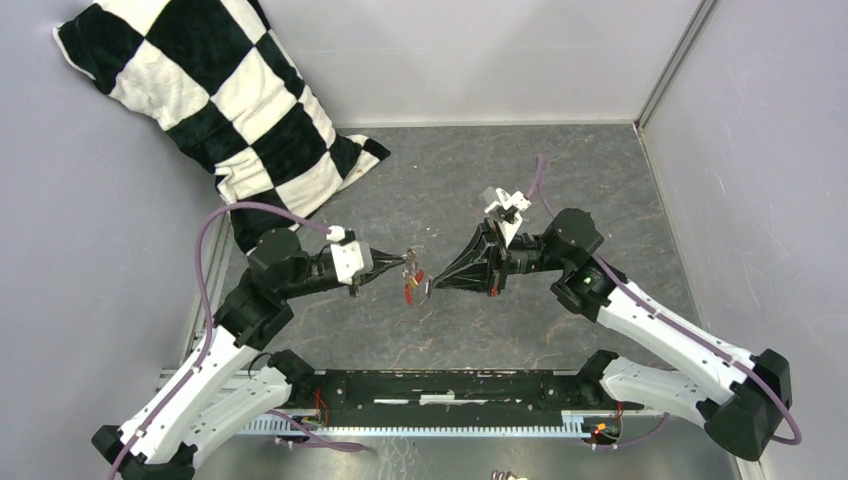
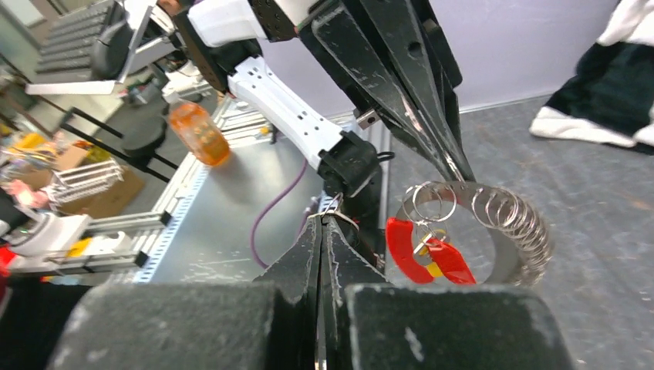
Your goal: Put the keys on the keyring
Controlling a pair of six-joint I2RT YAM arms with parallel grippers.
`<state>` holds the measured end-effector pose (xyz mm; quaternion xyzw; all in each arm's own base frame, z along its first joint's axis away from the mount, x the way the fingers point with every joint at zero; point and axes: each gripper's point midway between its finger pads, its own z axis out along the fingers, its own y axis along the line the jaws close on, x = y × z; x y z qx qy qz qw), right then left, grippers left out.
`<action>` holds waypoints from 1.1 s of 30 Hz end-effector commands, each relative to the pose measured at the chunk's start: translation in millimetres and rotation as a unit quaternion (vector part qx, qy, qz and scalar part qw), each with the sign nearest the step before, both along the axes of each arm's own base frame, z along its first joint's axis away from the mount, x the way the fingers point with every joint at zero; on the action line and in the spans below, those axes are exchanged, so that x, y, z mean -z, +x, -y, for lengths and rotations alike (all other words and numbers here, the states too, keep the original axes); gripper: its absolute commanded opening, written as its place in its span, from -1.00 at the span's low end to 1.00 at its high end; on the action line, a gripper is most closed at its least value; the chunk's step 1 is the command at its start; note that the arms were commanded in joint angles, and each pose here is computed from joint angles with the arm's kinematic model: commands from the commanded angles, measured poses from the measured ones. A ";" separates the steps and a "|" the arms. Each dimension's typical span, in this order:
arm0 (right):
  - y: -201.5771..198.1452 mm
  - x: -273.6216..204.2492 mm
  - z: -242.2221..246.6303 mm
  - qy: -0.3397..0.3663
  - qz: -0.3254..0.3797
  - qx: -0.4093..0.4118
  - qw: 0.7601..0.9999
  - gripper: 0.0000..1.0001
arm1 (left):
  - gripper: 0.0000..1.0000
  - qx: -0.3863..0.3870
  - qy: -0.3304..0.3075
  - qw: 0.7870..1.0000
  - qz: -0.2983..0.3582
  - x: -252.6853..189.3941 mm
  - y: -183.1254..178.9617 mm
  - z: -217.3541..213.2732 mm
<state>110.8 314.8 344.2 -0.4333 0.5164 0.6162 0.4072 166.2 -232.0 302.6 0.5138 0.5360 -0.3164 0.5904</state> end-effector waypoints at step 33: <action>50.4 39.0 -16.4 -0.088 -0.166 0.095 0.978 -0.99 | -0.95 0.030 -0.012 0.988 0.152 2.0 3.6 4.8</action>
